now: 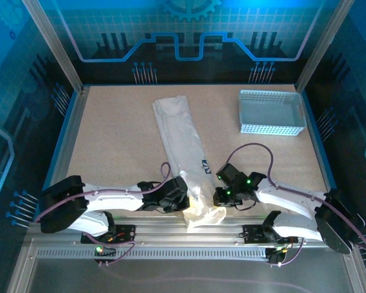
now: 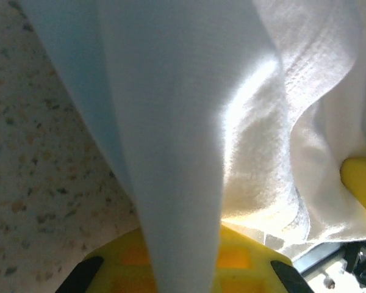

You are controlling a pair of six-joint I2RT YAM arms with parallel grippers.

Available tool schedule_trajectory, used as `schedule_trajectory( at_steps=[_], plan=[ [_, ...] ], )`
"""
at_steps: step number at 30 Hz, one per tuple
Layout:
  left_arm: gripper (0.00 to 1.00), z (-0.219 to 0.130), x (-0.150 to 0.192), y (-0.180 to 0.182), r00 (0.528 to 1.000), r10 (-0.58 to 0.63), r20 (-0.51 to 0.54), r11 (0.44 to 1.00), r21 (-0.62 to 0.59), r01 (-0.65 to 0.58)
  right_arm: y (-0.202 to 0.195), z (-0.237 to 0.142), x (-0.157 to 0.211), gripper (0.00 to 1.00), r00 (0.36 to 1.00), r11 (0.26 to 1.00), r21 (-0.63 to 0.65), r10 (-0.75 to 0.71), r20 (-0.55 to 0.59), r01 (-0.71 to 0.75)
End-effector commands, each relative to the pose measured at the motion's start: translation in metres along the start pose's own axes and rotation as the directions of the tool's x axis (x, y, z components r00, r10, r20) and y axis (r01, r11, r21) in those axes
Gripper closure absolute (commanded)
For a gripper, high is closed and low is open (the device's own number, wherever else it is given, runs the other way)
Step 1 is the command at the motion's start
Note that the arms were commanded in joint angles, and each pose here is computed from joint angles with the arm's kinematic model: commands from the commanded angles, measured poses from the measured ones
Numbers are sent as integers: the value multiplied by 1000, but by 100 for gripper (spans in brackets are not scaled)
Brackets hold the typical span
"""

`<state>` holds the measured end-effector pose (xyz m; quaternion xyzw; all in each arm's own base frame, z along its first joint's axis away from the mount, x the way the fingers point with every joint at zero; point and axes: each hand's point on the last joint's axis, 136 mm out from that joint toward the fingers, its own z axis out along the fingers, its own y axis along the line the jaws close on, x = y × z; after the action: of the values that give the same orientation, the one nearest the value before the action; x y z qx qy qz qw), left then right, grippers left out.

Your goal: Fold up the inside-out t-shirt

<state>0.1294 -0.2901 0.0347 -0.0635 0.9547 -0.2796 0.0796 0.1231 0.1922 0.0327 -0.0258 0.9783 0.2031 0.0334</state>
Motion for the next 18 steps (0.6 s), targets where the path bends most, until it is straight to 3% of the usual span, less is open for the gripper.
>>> schedule_trajectory(
  at_steps=[1, 5, 10, 18],
  plan=[
    [100, -16, 13, 4, 1000, 20, -17, 999, -32, -20, -10, -9, 19, 90, 999, 998, 40, 38, -12, -38],
    [100, -32, 27, 12, 999, -11, -36, 1000, -24, 10, -16, -26, 33, 96, 998, 996, 61, 60, 15, -61],
    [100, -61, 27, 13, 998, -54, -10, 998, 39, 55, 0, -52, 33, 97, 997, 999, -17, 46, 64, -45],
    [100, -127, -49, -40, 978, -120, 171, 970, 228, 79, 94, -124, -44, 98, 958, 981, -127, -112, 265, 150]
  ],
)
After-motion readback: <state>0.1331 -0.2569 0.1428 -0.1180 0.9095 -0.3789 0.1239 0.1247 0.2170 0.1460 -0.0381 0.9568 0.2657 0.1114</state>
